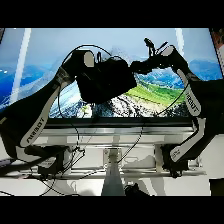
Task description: Fold the clothes and pants, and hang the long-sleeved shirts on hangers.
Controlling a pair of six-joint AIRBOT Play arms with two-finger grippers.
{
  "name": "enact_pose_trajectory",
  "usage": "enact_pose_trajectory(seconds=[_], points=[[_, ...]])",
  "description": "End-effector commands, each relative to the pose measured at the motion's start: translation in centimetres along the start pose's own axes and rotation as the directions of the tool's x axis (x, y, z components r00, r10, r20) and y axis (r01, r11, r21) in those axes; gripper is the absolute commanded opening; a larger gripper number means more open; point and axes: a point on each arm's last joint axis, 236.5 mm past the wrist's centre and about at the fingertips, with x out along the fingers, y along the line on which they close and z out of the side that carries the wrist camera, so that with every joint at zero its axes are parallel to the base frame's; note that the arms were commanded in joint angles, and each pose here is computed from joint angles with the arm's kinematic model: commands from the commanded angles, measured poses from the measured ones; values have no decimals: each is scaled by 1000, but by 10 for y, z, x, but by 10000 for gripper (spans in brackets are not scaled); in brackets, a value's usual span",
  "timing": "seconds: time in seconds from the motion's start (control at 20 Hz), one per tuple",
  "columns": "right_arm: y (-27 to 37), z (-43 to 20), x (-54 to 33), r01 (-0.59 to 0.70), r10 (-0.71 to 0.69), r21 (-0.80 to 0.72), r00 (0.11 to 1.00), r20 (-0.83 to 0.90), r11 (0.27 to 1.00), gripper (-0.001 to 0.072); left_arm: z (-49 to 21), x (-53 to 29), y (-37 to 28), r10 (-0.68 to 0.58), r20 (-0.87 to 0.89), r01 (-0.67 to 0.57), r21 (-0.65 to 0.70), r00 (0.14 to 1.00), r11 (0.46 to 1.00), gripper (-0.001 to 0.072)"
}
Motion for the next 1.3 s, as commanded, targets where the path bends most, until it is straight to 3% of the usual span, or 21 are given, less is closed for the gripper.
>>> enact_pose_trajectory(seconds=[0.0, 0.1, 0.2, 0.4, 0.55, 0.75, 0.8, 0.9, 1.25], points=[[9, 5, 2, 26, -26, -159, 1000, 2, 987, 631, 1, -13, -7, -2, 19, 2, 9, 1000, 1000, 8], [-13, 6, 4, 142, -144, -153, 990, 2, 978, 631, 3, -23, -11, 4, 41, -5, 18, 999, 1000, 8], [-26, -5, 8, 176, -180, -77, 983, -43, 981, 631, 5, -33, -12, 13, 64, -14, 24, 998, 1000, 8], [6, -39, 29, -6, 16, 56, 984, -180, 998, 630, 5, -43, -7, 24, 85, -25, 12, 996, 1000, 8], [45, -51, 44, -196, 238, 201, 948, -212, 960, 629, 4, -46, 1, 31, 91, -30, -6, 995, 1000, 8], [68, -62, 88, -212, 255, 203, 943, -215, 956, 611, 2, -53, 12, 41, 103, -36, -51, 994, 998, 8], [75, -59, 97, -205, 238, 176, 951, -196, 963, 454, 2, -55, 14, 45, 108, -38, -67, 993, 997, 8], [93, -47, 104, -207, 225, 123, 962, -158, 971, 33, 1, -65, 19, 58, 127, -48, -79, 990, 996, 8], [137, 9, 45, -294, 285, -80, 953, -100, 953, 16, -13, -164, 44, 199, 313, -152, -168, 929, 974, 8]])
